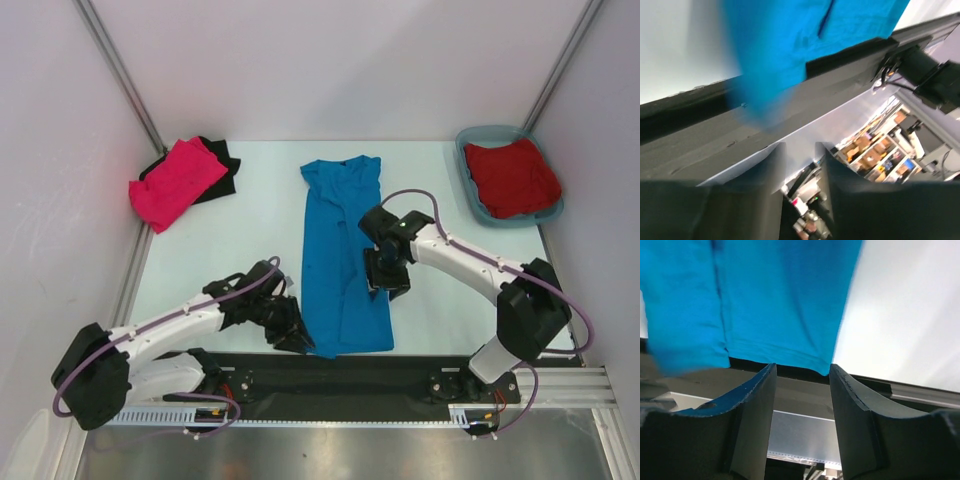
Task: Fold and stack the t-shirts
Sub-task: Fold the tshirt
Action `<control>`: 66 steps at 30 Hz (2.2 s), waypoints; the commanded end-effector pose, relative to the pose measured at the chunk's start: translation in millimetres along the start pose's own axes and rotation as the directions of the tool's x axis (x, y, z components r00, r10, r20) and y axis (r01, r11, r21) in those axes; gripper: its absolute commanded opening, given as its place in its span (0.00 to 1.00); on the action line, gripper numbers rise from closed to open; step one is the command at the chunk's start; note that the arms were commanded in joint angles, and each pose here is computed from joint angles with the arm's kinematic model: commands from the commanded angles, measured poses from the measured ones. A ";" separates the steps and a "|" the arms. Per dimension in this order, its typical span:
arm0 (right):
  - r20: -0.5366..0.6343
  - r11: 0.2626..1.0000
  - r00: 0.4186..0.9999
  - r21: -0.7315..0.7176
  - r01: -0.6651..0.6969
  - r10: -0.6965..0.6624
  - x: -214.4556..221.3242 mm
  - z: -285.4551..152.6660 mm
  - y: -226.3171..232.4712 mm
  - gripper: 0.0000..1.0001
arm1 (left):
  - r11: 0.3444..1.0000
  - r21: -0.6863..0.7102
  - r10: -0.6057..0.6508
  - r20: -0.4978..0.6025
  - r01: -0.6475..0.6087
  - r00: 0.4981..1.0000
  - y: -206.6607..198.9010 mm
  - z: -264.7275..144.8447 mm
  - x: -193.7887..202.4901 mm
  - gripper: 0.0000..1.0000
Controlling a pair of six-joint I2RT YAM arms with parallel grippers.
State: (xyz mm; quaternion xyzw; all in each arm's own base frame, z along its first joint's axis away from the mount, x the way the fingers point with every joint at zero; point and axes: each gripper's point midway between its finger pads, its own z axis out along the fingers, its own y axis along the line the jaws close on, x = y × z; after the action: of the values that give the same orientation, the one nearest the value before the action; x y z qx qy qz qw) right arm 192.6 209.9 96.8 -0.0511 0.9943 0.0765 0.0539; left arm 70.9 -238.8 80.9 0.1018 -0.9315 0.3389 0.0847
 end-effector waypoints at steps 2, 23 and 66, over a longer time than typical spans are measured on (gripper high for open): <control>0.005 0.998 0.999 -0.045 0.052 -0.051 -1.6 0.4 27.1 0.51 | 0.999 0.005 -0.035 0.039 0.035 0.999 0.6 -3.5 -0.3 0.68; -0.002 0.992 0.993 -0.054 0.114 -0.115 -18.7 30.0 70.3 0.45 | 0.959 -0.274 0.173 0.371 -0.070 0.912 -25.7 -56.4 -72.1 0.91; 0.088 0.966 0.981 0.206 0.153 -0.174 -143.9 82.4 12.9 0.40 | 0.979 -0.185 0.166 0.491 -0.084 0.855 -37.1 -65.8 -84.0 0.90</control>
State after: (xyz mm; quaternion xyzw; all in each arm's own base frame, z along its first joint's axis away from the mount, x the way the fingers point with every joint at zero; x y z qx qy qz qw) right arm 335.7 252.8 31.2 -0.1131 0.9871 -0.0136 0.1124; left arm 167.3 -205.3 130.7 0.1333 -0.9509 0.2145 -0.1787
